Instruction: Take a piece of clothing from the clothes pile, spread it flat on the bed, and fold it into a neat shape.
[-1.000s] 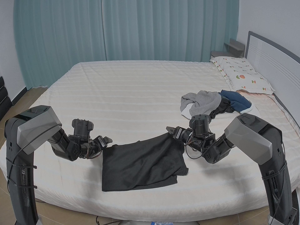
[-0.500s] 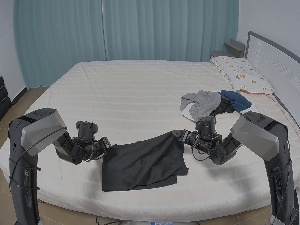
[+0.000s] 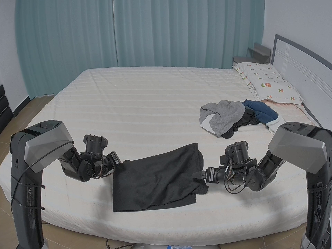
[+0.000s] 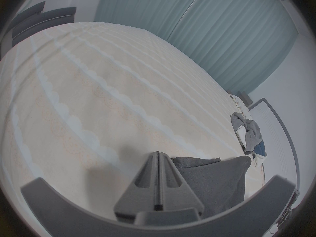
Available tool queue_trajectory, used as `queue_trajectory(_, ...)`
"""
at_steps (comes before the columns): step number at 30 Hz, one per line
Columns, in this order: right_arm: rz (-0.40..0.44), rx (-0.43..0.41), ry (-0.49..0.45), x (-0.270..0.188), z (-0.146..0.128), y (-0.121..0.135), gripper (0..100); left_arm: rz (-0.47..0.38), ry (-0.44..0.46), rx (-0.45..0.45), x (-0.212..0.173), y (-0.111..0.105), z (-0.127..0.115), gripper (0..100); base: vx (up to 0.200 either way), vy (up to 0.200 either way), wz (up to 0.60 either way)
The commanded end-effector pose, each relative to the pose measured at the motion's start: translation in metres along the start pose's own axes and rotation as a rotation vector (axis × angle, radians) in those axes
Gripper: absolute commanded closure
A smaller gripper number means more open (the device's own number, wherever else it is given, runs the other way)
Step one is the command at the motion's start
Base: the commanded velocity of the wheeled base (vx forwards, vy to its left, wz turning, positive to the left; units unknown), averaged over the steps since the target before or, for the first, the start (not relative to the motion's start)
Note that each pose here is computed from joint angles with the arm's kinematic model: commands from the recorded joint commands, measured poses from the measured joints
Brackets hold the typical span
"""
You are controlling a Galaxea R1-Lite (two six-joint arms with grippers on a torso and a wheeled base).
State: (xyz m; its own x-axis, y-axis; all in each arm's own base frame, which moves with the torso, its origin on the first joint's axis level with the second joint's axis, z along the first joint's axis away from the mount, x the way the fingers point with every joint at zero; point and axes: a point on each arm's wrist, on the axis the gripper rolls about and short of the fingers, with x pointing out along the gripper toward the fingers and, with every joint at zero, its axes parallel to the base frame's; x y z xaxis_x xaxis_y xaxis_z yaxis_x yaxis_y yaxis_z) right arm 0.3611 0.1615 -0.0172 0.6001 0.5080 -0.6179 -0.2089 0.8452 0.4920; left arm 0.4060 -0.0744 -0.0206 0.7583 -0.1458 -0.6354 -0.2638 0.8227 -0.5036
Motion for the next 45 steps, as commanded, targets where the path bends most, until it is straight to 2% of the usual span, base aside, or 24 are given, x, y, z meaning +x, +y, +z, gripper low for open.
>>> queue_trajectory(1,0.004,-0.022,0.037,-0.008,-0.008,0.003,0,0.007,-0.003,-0.004,0.002,0.002,0.001,100,0.000,0.000,0.00)
queue_trajectory(5,0.003,-0.027,0.055,-0.003,-0.014,0.003,0,0.013,-0.003,-0.008,0.004,0.005,0.001,100,0.000,0.000,0.00)
queue_trajectory(6,0.003,-0.028,0.059,-0.002,-0.015,0.004,100,0.012,-0.004,-0.008,0.004,0.005,0.002,100,0.000,0.000,0.00)
queue_trajectory(13,-0.022,-0.035,0.096,-0.011,-0.016,0.001,100,0.016,-0.003,-0.010,0.006,0.007,0.001,100,0.000,0.000,0.00)
queue_trajectory(21,-0.004,-0.051,0.080,-0.030,-0.010,0.007,100,0.016,-0.005,-0.009,0.006,0.007,0.002,100,0.000,0.000,0.00)
queue_trajectory(27,-0.001,-0.073,0.132,-0.040,-0.015,0.007,100,0.018,-0.005,-0.010,0.008,0.008,0.002,100,0.000,0.000,0.00)
queue_trajectory(30,-0.021,-0.110,0.188,-0.041,-0.023,0.003,100,0.022,-0.003,-0.010,0.010,0.010,0.003,100,0.000,0.000,0.00)
queue_trajectory(38,-0.025,-0.129,0.200,-0.037,-0.025,0.001,100,0.023,0.001,-0.010,0.009,0.010,0.002,100,0.000,0.000,0.00)
queue_trajectory(39,-0.025,-0.131,0.200,-0.037,-0.025,0.001,0,0.023,0.001,-0.010,0.009,0.010,0.002,100,0.000,0.000,0.00)
queue_trajectory(40,-0.030,-0.131,0.210,-0.033,-0.027,-0.001,0,0.020,0.003,-0.011,0.009,0.009,0.002,100,0.000,0.000,0.00)
queue_trajectory(41,-0.030,-0.133,0.205,-0.031,-0.026,-0.001,0,0.020,0.003,-0.011,0.009,0.009,0.002,0,0.000,0.000,0.00)
queue_trajectory(45,-0.005,-0.130,0.143,-0.026,-0.010,0.006,0,0.019,0.002,-0.012,0.009,0.009,0.002,0,0.000,0.000,0.00)
